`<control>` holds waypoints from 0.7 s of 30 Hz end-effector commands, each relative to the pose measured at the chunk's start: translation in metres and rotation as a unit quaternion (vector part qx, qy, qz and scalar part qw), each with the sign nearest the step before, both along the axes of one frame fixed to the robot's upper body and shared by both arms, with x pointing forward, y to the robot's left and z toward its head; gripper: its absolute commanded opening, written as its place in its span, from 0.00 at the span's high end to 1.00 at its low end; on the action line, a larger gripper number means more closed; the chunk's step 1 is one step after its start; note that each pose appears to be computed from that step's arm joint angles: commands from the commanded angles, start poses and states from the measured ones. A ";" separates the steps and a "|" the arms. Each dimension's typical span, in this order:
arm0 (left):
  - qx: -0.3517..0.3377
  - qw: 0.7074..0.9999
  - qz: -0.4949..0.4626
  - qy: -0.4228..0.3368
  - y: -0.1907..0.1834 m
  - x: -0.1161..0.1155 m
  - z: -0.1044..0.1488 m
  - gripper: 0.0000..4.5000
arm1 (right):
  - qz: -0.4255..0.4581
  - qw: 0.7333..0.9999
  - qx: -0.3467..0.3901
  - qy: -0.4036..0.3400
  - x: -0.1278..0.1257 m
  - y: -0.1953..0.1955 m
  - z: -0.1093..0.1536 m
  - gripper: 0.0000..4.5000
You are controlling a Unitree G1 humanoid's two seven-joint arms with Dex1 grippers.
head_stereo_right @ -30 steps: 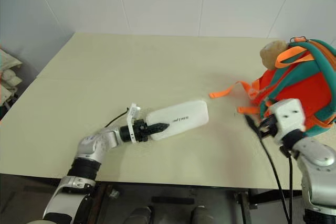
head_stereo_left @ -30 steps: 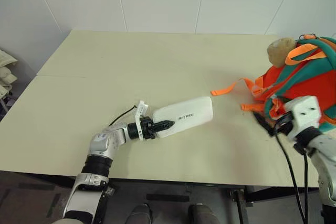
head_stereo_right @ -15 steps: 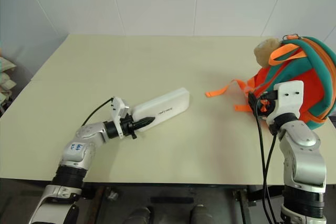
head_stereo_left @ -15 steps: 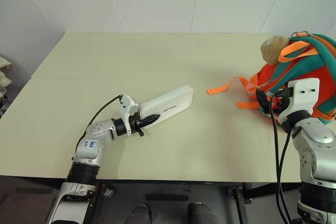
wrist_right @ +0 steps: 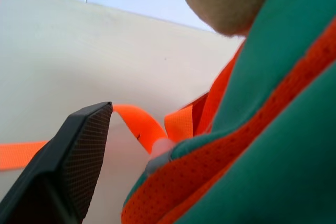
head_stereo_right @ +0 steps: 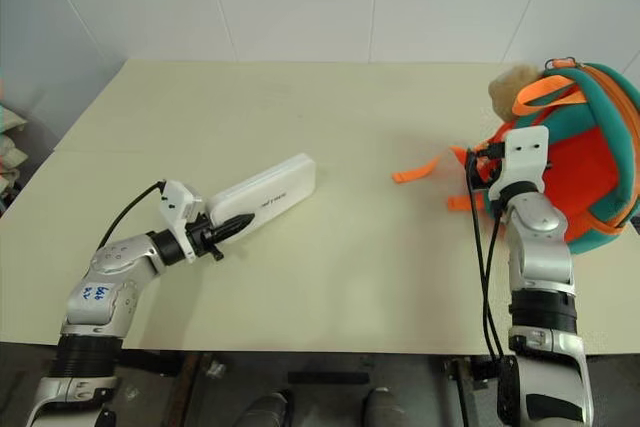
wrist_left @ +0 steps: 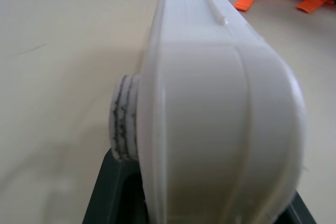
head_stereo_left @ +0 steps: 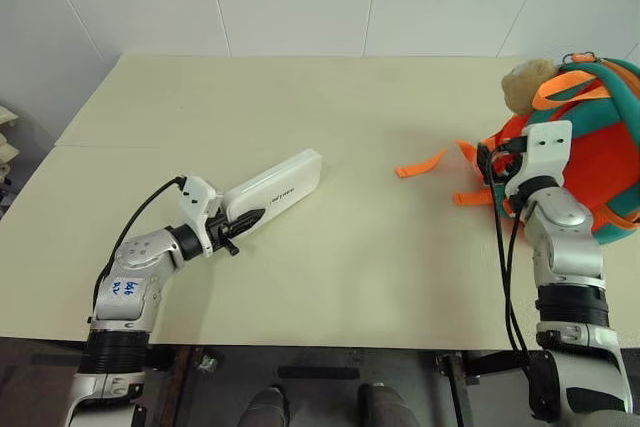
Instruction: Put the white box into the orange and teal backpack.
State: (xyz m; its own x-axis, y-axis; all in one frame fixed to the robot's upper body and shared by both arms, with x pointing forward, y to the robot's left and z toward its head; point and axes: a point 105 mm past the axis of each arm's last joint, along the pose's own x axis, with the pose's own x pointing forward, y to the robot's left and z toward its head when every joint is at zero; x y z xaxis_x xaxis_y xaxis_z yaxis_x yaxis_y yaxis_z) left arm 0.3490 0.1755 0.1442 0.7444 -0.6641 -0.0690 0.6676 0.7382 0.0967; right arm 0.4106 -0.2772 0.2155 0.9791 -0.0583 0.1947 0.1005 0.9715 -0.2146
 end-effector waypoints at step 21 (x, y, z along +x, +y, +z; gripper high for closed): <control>-0.006 0.999 0.045 -0.014 0.036 0.001 0.020 0.73 | 0.571 0.820 0.021 0.023 -0.114 0.157 0.050 1.00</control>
